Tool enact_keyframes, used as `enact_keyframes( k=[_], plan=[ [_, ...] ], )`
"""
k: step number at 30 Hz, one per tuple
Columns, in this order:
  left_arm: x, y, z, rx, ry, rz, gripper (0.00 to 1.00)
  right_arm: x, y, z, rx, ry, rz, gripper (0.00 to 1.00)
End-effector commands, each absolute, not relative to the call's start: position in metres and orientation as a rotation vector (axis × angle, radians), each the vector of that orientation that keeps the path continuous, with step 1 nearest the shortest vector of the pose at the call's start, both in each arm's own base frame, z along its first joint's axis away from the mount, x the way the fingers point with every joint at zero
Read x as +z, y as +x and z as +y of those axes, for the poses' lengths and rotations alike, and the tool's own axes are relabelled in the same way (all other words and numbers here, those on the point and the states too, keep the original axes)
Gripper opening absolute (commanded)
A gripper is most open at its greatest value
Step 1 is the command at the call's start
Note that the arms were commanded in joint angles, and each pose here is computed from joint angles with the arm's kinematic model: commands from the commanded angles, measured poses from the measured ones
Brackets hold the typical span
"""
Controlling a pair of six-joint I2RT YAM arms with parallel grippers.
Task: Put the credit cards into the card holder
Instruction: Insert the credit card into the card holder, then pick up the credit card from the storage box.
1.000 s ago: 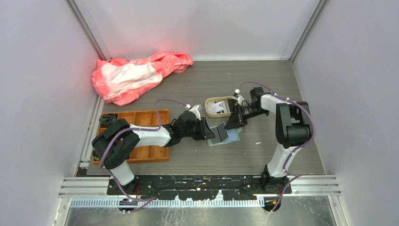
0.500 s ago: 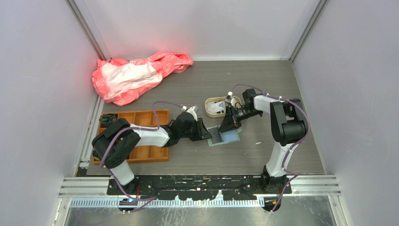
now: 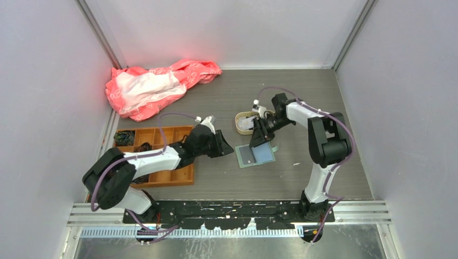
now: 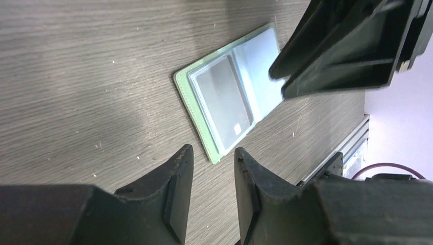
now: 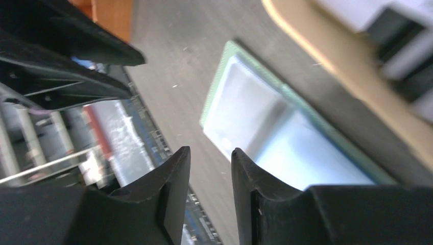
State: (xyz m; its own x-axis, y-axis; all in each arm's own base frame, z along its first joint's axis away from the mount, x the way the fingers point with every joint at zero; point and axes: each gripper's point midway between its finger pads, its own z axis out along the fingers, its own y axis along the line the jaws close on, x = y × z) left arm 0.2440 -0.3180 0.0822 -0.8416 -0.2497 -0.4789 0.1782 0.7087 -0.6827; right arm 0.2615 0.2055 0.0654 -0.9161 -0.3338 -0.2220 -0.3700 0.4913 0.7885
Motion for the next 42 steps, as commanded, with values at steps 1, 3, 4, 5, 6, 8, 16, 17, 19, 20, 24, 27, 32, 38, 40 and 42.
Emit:
enact_keyframes(
  k=[1, 3, 4, 5, 6, 8, 16, 17, 19, 20, 24, 27, 32, 38, 40, 42],
  plan=[
    [0.132, 0.263, -0.308, -0.955, 0.036, 2.212, 0.37, 0.115, 0.323, 0.173, 0.950, -0.800, 2.445, 0.45],
    [0.147, 0.268, -0.302, -0.948, 0.044, 2.159, 0.40, 0.128, 0.348, 0.163, 0.802, -0.806, 2.355, 0.74],
    [0.152, 0.272, -0.298, -0.951, 0.034, 2.135, 0.43, 0.133, 0.359, 0.159, 0.788, -0.761, 2.333, 0.92],
    [0.157, 0.274, -0.294, -0.963, 0.023, 2.113, 0.47, 0.138, 0.367, 0.160, 0.853, -0.696, 2.324, 0.98],
    [0.164, 0.277, -0.292, -0.993, 0.003, 2.076, 0.51, 0.142, 0.372, 0.163, 0.967, -0.638, 2.330, 0.99],
    [0.168, 0.281, -0.284, -1.049, -0.065, 2.044, 0.58, 0.132, 0.378, 0.165, 1.163, -0.533, 2.445, 0.99],
    [0.162, 0.276, -0.268, -1.093, -0.152, 2.032, 0.57, 0.109, 0.408, 0.163, 1.055, -0.376, 2.499, 1.00],
    [0.161, 0.277, -0.268, -1.094, -0.154, 2.031, 0.57, 0.106, 0.408, 0.166, 1.056, -0.381, 2.505, 0.99],
    [0.160, 0.278, -0.271, -1.100, -0.151, 2.036, 0.57, 0.102, 0.407, 0.171, 1.060, -0.380, 2.512, 0.96],
    [0.158, 0.279, -0.272, -1.101, -0.150, 2.047, 0.57, 0.100, 0.407, 0.173, 1.064, -0.375, 2.514, 0.92],
    [0.153, 0.278, -0.280, -1.130, -0.143, 2.078, 0.56, 0.097, 0.408, 0.178, 1.072, -0.384, 2.520, 0.80],
    [0.148, 0.277, -0.283, -1.153, -0.153, 2.093, 0.55, 0.091, 0.408, 0.181, 1.095, -0.354, 2.547, 0.70],
    [0.145, 0.276, -0.285, -1.167, -0.162, 2.105, 0.55, 0.071, 0.413, 0.174, 0.983, -0.326, 2.625, 0.62],
    [0.141, 0.276, -0.286, -1.168, -0.167, 2.116, 0.54, 0.064, 0.411, 0.179, 0.983, -0.349, 2.652, 0.58],
    [0.141, 0.276, -0.287, -1.175, -0.166, 2.120, 0.54, 0.065, 0.408, 0.184, 1.011, -0.362, 2.649, 0.55],
    [0.140, 0.276, -0.289, -1.181, -0.167, 2.125, 0.54, 0.066, 0.406, 0.188, 1.040, -0.356, 2.648, 0.53]
  ],
)
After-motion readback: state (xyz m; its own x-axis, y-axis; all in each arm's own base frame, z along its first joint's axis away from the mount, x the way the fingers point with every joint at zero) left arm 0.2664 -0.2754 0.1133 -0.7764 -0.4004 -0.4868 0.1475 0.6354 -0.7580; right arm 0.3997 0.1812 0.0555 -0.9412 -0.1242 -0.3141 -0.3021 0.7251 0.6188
